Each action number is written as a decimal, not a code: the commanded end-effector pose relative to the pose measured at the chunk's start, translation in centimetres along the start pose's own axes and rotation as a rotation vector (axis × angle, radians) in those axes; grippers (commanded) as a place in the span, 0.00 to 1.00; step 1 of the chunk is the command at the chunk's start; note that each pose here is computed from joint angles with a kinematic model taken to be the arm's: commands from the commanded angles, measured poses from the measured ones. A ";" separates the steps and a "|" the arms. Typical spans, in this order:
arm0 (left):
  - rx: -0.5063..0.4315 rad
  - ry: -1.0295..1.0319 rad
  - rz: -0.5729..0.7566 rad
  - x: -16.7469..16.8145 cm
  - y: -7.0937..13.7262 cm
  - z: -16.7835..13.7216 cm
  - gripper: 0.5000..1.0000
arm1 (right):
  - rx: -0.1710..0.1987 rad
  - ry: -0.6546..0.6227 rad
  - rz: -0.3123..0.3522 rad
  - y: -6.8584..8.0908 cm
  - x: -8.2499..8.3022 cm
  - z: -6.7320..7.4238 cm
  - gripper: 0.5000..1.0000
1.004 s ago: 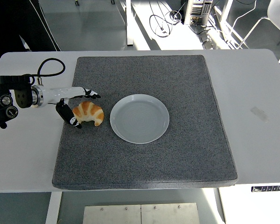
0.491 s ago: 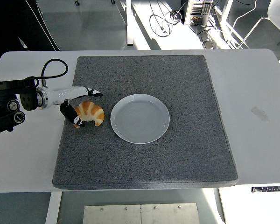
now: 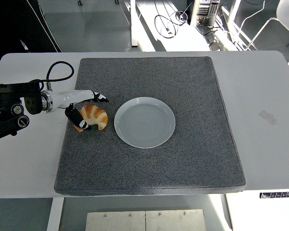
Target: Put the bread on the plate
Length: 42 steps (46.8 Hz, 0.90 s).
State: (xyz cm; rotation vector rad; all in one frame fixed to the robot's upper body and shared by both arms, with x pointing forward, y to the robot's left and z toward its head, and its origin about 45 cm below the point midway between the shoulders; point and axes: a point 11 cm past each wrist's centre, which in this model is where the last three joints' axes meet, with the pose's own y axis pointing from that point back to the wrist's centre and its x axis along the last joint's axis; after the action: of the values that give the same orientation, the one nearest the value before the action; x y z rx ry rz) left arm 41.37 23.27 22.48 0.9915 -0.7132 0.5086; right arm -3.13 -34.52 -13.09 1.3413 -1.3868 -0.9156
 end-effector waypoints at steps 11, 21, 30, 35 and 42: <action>0.006 0.001 -0.001 -0.1 0.0 -0.2 0.54 | 0.000 0.000 0.000 0.0 0.0 0.0 1.00; 0.014 -0.001 0.002 0.0 0.0 -0.4 0.47 | 0.000 0.000 0.001 0.0 0.0 0.0 1.00; 0.014 -0.011 0.004 0.1 0.0 -0.4 0.24 | 0.000 0.000 0.000 0.0 0.0 0.0 1.00; 0.007 -0.011 0.001 0.1 0.0 -0.3 0.00 | 0.000 0.000 0.001 0.0 0.0 0.0 1.00; -0.006 -0.019 0.011 0.6 0.1 0.0 0.00 | 0.000 0.000 0.000 0.0 0.0 0.0 1.00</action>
State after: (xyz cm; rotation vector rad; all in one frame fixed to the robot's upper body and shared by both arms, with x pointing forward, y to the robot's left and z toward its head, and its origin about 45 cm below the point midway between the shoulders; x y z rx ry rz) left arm 41.63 23.44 22.66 0.9952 -0.7293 0.5067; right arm -3.12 -34.52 -13.09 1.3413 -1.3869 -0.9154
